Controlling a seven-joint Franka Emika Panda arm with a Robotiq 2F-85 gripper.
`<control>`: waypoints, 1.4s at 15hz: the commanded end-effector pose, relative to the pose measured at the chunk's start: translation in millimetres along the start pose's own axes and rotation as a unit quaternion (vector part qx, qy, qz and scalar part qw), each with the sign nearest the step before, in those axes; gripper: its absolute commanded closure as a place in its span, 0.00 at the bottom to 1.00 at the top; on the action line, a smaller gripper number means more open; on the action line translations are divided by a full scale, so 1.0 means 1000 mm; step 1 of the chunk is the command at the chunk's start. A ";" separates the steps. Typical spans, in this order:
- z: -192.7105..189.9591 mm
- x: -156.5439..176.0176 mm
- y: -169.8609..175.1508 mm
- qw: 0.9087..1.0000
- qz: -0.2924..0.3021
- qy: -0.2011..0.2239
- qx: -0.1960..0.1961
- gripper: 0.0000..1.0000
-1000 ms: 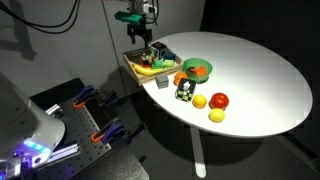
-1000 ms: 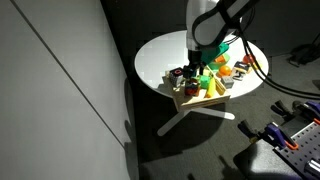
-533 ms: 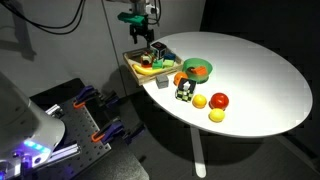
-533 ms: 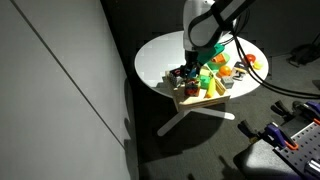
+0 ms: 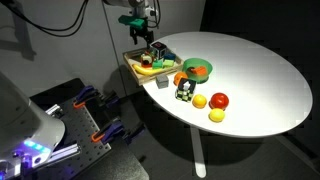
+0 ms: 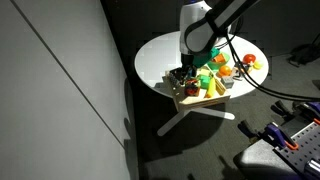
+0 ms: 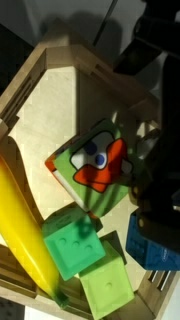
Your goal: Remove the block with a house painting from the bowl onto the table
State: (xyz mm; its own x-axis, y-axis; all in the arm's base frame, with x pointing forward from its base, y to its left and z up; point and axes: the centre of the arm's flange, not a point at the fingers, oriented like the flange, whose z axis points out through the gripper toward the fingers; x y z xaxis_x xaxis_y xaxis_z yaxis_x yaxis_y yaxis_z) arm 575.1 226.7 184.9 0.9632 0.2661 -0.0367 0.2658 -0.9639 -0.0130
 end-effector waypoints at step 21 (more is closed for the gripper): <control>0.029 -0.002 0.013 0.997 -0.031 -0.009 -0.067 0.00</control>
State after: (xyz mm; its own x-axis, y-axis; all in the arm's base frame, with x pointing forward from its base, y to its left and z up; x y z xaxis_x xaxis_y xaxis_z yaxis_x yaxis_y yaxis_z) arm 573.3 213.0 154.9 0.9463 0.3163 -0.0671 0.3207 -0.9447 0.0685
